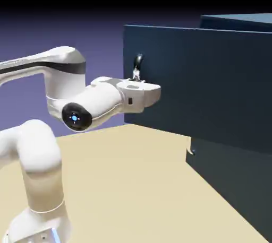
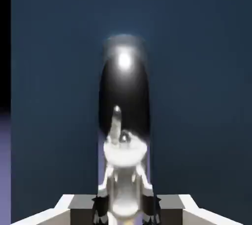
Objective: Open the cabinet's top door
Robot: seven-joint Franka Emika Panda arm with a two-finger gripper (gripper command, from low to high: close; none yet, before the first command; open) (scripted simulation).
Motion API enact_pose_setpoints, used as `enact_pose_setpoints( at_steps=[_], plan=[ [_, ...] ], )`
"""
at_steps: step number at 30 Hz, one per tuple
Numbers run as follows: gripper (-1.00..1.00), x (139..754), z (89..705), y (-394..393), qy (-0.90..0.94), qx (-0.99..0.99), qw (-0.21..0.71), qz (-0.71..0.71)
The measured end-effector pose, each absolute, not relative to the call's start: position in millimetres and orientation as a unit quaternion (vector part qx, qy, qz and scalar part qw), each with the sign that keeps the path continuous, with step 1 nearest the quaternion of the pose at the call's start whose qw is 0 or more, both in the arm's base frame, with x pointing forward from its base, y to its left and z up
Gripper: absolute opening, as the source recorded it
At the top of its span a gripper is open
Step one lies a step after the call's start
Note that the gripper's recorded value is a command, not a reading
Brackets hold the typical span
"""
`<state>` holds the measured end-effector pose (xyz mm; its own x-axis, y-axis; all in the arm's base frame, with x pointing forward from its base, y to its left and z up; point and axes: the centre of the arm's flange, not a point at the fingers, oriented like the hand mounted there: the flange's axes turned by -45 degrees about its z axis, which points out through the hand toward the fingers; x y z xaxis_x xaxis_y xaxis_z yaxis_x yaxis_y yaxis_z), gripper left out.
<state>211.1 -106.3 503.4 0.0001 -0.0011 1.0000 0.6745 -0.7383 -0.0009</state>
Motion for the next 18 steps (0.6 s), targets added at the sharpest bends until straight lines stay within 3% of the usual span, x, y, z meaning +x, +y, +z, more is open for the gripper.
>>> enact_pose_setpoints(
  at_steps=[18],
  plan=[
    [-1.0,148.5,503.4,-275.6,-0.37,-0.603,0.37,-0.603]
  ],
)
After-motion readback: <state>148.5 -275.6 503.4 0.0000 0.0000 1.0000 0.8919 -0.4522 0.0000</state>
